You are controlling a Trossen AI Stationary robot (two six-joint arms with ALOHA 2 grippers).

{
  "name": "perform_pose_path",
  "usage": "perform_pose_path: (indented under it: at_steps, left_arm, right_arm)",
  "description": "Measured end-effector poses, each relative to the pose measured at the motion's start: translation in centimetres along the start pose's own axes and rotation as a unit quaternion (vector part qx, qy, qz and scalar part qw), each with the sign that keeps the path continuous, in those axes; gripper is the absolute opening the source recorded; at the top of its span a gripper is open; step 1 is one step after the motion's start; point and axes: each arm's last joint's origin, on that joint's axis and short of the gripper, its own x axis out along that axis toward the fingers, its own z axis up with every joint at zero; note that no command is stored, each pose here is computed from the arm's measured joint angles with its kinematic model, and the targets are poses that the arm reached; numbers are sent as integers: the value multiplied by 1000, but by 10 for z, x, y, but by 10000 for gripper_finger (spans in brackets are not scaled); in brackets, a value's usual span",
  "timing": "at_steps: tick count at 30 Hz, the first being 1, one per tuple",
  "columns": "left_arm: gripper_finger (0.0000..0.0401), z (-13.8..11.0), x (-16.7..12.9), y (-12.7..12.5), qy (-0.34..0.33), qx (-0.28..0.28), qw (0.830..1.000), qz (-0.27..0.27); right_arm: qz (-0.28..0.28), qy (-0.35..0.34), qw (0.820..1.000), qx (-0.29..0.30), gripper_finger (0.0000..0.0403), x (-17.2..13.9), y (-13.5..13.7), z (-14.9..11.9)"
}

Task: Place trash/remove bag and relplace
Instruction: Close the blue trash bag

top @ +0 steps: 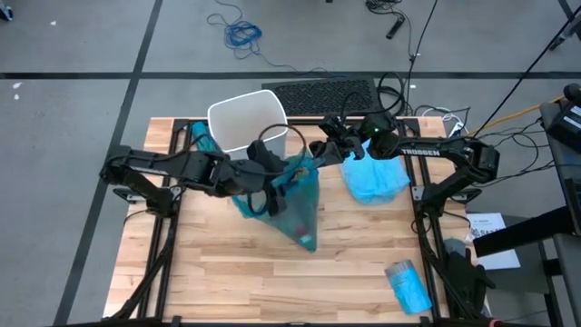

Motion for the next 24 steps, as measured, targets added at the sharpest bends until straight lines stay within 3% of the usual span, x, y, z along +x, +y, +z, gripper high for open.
perform_pose_path:
  at_steps: [9, 15, 20, 24]
  left_arm:
    - [283, 7, 14, 20, 7, -36, 998, -55]
    - [287, 8, 33, 16, 3, -33, 996, -82]
    - [260, 2, 48, 9, 24, -28, 996, -87]
    - [204, -1, 53, 8, 38, -36, 996, -79]
  right_arm:
    - [0, -2, 1000, 0, 0, 1, 0, 0]
    - [0, -5, 1000, 1, 0, 2, 0, -1]
    - [-5, -5, 1000, 5, 0, 3, -1, -1]
    - [-11, 2, 1000, 8, 0, 3, -4, -2]
